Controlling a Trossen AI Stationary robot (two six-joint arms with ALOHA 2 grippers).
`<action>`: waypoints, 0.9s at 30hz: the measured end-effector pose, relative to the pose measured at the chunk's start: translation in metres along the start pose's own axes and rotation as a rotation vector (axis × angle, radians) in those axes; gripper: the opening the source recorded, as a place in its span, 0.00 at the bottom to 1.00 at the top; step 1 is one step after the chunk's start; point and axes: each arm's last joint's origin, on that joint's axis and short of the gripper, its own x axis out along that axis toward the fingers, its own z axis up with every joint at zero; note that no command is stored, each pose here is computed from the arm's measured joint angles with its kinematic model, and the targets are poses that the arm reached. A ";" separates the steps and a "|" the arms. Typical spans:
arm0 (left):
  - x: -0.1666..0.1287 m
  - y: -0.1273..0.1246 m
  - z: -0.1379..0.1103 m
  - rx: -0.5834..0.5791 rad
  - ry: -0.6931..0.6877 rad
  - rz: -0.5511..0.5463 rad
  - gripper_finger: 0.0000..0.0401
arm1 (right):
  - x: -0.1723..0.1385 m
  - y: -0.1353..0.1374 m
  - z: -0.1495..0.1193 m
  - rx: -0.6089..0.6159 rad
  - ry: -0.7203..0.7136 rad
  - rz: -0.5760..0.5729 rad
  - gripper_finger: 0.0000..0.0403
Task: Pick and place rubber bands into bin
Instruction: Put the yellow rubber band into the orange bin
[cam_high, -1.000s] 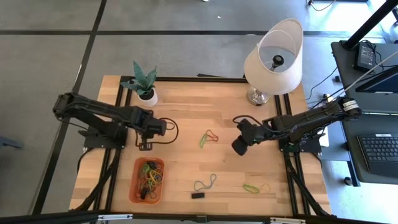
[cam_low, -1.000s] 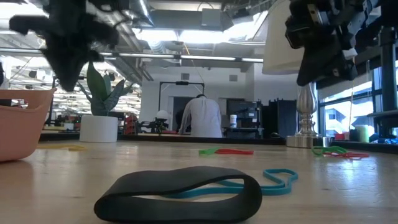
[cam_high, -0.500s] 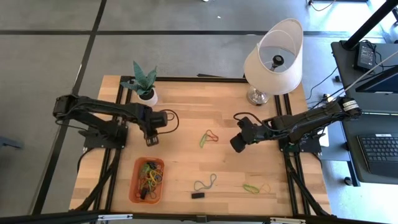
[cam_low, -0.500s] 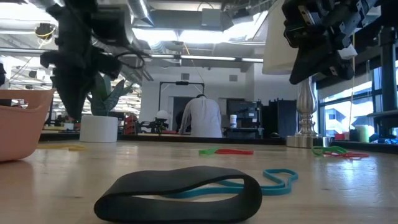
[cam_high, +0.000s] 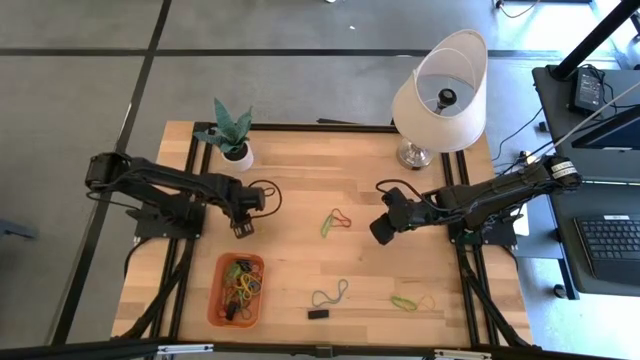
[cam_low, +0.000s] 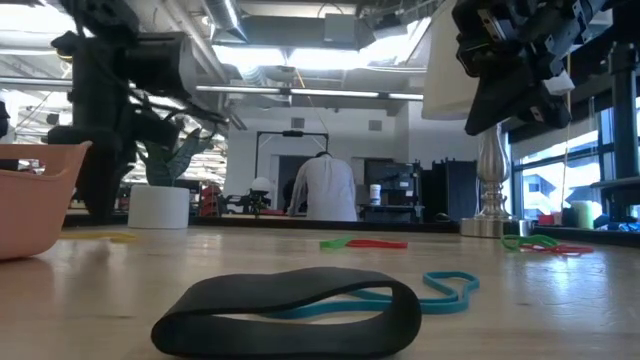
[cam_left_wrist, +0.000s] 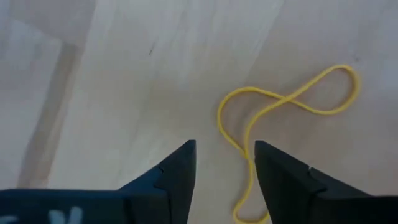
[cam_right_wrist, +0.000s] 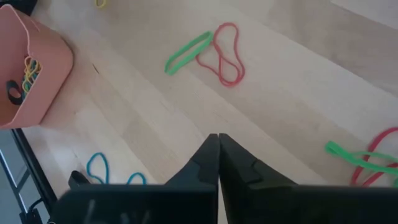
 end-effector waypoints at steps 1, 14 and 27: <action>0.002 0.000 -0.002 -0.003 0.000 -0.001 0.39 | 0.000 0.000 0.000 0.000 -0.003 -0.001 0.01; 0.024 0.003 -0.017 -0.033 0.010 -0.037 0.22 | 0.000 -0.001 0.001 -0.073 -0.044 -0.024 0.02; -0.007 -0.002 0.001 -0.209 0.040 -0.015 0.01 | -0.001 0.001 -0.003 -0.200 -0.032 -0.022 0.05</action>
